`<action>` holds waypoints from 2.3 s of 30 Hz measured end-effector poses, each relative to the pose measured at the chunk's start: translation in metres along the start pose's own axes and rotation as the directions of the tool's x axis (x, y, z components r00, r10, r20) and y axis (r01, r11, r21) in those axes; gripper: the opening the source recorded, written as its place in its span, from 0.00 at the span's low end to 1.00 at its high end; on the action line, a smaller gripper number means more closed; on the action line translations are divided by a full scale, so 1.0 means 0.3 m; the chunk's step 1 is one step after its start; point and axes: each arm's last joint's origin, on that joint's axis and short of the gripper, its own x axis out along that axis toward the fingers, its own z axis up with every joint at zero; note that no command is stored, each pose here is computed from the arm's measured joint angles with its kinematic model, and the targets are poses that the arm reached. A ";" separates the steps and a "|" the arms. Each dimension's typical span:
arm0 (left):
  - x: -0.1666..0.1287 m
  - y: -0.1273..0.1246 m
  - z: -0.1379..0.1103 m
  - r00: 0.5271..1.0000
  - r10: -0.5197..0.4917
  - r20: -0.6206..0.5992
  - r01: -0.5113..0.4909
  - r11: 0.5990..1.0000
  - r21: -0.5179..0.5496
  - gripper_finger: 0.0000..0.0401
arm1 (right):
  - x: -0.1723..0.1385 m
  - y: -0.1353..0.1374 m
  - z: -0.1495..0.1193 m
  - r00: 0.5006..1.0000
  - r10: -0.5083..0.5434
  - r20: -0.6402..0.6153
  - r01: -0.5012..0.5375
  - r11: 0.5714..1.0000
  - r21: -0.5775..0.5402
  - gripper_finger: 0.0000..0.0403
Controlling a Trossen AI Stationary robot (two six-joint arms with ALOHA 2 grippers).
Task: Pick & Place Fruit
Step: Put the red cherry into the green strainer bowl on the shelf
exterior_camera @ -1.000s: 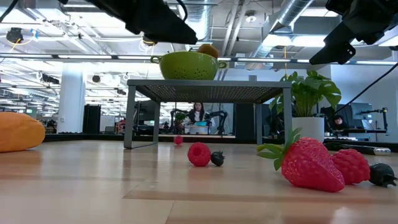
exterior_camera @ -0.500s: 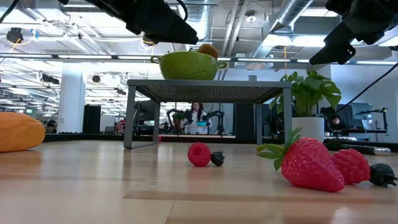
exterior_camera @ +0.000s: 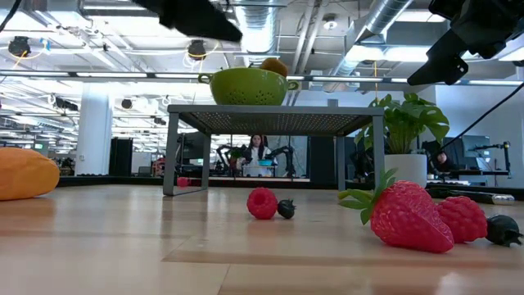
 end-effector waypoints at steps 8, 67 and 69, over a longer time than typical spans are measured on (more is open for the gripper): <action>-0.154 0.191 0.092 0.952 0.282 0.116 -0.257 0.947 -0.192 0.31 | 0.000 0.000 0.000 1.000 0.000 0.001 0.000 1.000 0.000 0.75; 0.052 0.857 -0.532 0.784 -0.049 -0.619 -0.044 0.990 -0.135 0.46 | 0.000 0.000 0.000 1.000 0.000 0.001 0.000 1.000 0.001 0.75; 0.053 0.855 -0.531 0.780 -0.041 -0.625 -0.046 0.991 -0.123 0.52 | 0.000 0.000 0.000 1.000 0.000 0.001 0.000 1.000 0.000 0.75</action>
